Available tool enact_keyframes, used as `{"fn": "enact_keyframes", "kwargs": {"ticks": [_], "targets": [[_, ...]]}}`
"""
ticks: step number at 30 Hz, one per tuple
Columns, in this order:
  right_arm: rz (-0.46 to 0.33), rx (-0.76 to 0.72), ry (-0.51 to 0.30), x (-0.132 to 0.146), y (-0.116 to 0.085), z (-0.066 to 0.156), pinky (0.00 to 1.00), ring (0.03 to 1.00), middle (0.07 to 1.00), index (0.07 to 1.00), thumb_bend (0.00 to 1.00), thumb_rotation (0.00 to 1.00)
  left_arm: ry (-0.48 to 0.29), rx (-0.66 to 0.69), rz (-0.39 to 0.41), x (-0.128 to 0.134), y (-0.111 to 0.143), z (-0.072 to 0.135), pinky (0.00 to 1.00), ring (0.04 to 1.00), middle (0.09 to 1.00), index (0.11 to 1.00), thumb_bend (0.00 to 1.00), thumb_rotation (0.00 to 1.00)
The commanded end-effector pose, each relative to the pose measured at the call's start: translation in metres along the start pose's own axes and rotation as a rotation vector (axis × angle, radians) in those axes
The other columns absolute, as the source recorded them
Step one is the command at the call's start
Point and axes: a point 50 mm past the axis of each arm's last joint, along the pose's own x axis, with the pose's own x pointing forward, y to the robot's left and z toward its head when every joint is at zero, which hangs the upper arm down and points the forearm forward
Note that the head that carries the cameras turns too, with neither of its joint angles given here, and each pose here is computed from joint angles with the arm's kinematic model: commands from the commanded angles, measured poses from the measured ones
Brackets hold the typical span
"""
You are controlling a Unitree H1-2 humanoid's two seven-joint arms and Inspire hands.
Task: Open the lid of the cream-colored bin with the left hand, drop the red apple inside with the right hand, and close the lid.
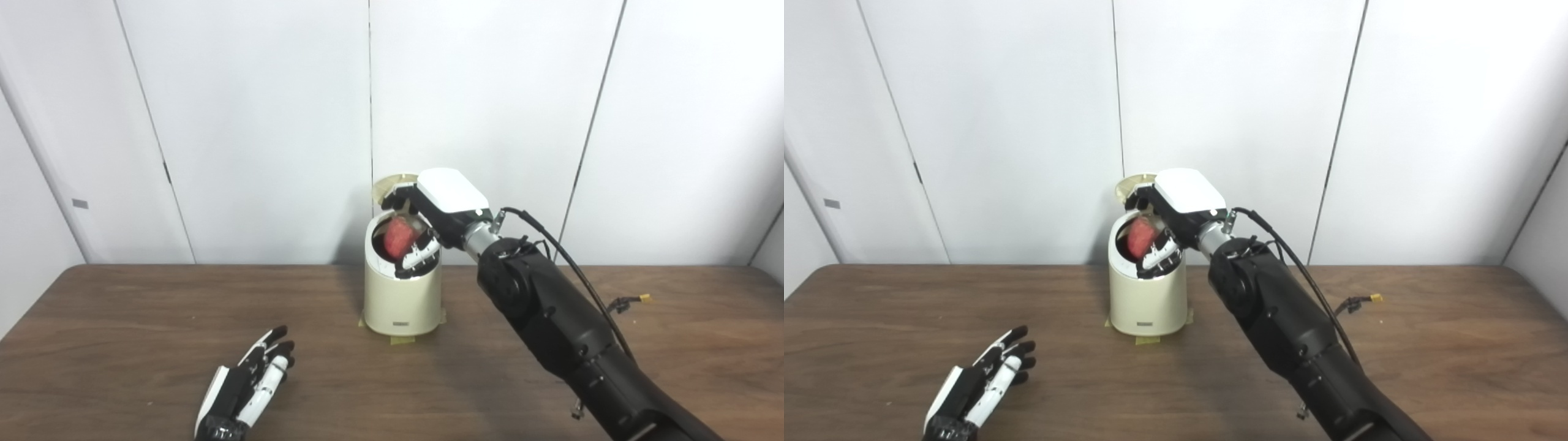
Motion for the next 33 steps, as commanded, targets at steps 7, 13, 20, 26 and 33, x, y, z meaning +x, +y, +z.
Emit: {"fn": "enact_keyframes", "kwargs": {"ticks": [7, 13, 20, 26, 33], "targets": [[-0.091, -0.029, -0.022, 0.013, -0.036, 0.008, 0.59, 0.693, 0.723, 0.695, 0.87, 0.19, -0.056, 0.017, -0.009, 0.003, 0.000, 0.014, 0.86, 0.849, 0.881, 0.934, 0.31, 0.71], [-0.091, -0.024, -0.020, 0.013, -0.037, 0.009, 0.55, 0.661, 0.699, 0.691, 0.86, 0.17, -0.053, 0.021, -0.005, 0.002, 0.000, 0.014, 0.85, 0.855, 0.886, 0.935, 0.31, 0.72], [-0.134, 0.063, -0.031, 0.008, -0.042, 0.007, 0.53, 0.643, 0.684, 0.666, 0.82, 0.10, -0.051, 0.020, -0.006, 0.002, 0.001, 0.015, 0.85, 0.849, 0.882, 0.937, 0.32, 0.72], [-0.217, 0.247, -0.020, -0.006, -0.056, -0.005, 0.49, 0.592, 0.635, 0.622, 0.75, 0.05, -0.052, 0.000, -0.004, 0.006, 0.003, 0.013, 0.85, 0.852, 0.885, 0.939, 0.30, 0.71], [-0.245, 0.393, 0.066, -0.033, -0.070, -0.020, 0.53, 0.582, 0.607, 0.500, 0.52, 0.14, -0.057, -0.011, -0.005, 0.012, 0.005, 0.012, 0.84, 0.846, 0.884, 0.937, 0.30, 0.67]]}}
